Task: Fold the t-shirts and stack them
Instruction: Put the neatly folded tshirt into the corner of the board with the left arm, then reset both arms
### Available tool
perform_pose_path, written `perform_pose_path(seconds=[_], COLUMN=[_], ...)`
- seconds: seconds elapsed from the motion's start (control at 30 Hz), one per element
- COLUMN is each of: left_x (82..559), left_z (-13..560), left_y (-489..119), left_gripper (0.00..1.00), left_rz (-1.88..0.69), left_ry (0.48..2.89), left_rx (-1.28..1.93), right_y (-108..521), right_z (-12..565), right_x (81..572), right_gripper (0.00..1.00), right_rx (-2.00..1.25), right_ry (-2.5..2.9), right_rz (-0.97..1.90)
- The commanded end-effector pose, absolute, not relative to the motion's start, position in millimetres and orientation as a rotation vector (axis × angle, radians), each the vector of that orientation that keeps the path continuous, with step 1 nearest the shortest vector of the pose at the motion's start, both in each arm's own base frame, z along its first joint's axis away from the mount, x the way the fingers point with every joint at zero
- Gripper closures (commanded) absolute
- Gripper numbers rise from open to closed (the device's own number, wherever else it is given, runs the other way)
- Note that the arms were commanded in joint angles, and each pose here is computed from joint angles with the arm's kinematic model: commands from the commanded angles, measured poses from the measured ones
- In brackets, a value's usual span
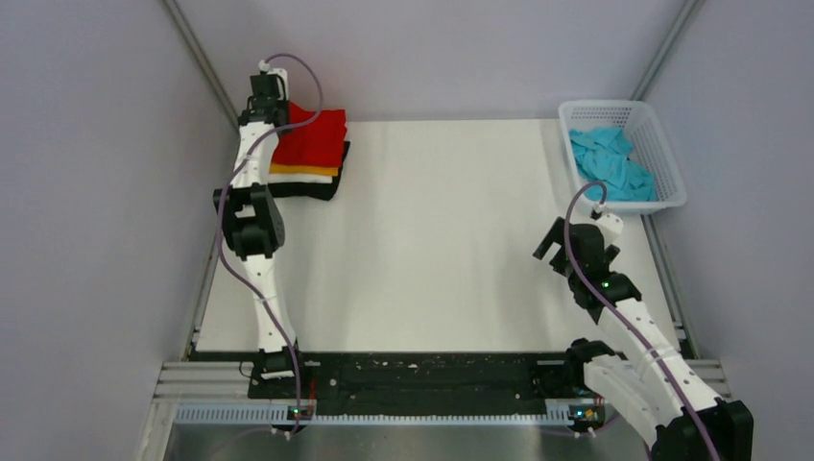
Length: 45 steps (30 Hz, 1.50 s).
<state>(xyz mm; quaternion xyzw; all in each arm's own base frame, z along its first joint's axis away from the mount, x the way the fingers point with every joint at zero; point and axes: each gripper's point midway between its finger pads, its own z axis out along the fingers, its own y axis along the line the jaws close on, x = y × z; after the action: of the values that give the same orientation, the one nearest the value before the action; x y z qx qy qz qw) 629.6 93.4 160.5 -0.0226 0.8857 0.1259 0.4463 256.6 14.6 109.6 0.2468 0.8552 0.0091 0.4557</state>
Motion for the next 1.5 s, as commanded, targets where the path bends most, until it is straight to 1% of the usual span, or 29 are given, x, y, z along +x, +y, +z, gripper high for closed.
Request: perform_pose_path(seconds=[0.0,0.1,0.17,0.2,0.23,0.33,0.37,0.4,0.47,0.63,0.73,0.77,0.8,0.83,0.87,1.0,1.13,1.2,1.33,1.4,1.47], left_x=[641,636,627,622,617,601,595,586,570,531,498,485,469,450,437,367,302,277,247,242,244], left_z=[204,208,221,231,243,283,292,314,333,367,367,359,336,339,324,259,194,166,130,130,134], left_y=[117,145,161,164,165,154,146,137,117,71,41,28,12,-2,-13,-47,-68,-65,-32,-25,-30], left_gripper=[0.87,0.48,0.17,0.05,0.02,0.01,0.01,0.01,0.01,0.01,0.01,0.01,0.01,0.01,0.01,0.01,0.01,0.01,0.01,0.01,0.01], left_rz=[0.355,0.466,0.510,0.504,0.505,0.436,0.389,0.329,0.205,-0.059,-0.230,-0.296,-0.368,-0.401,-0.408,-0.292,-0.318,-0.314,-0.157,-0.129,-0.159], left_ry=[2.054,2.006,1.972,1.945,1.925,1.873,1.868,1.841,1.823,1.756,1.776,1.789,1.821,1.791,1.800,1.917,2.003,2.027,2.035,2.022,2.015], left_rx=[-0.168,-0.311,-0.398,-0.454,-0.483,-0.512,-0.507,-0.494,-0.483,-0.431,-0.458,-0.460,-0.466,-0.446,-0.438,-0.491,-0.497,-0.524,-0.617,-0.648,-0.625], right_y=[7,6,5,5,5,7,7,9,12,17,18,19,20,22,26,26,25,21,19,18,17], right_z=[119,118,119,119,119,121,123,123,125,136,143,145,146,146,146,141,139,137,138,137,137], right_x=[261,261,260,260,260,259,259,259,258,254,249,248,245,244,242,235,235,234,234,233,233], right_gripper=[0.01,0.01,0.01,0.01,0.01,0.01,0.01,0.01,0.01,0.01,0.01,0.01,0.01,0.01,0.01,0.01,0.01,0.01,0.01,0.01,0.01], right_rx=[0.620,0.618,0.618,0.621,0.619,0.614,0.613,0.611,0.604,0.605,0.627,0.628,0.624,0.593,0.560,0.558,0.584,0.606,0.628,0.640,0.649], right_ry=[2.079,2.082,2.082,2.081,2.084,2.087,2.082,2.082,2.080,2.066,2.042,2.036,2.031,2.040,2.050,2.074,2.073,2.070,2.054,2.043,2.031], right_rz=[-0.014,-0.024,-0.030,-0.032,-0.032,-0.019,-0.010,0.000,0.028,0.078,0.115,0.124,0.137,0.151,0.165,0.171,0.162,0.138,0.143,0.142,0.143])
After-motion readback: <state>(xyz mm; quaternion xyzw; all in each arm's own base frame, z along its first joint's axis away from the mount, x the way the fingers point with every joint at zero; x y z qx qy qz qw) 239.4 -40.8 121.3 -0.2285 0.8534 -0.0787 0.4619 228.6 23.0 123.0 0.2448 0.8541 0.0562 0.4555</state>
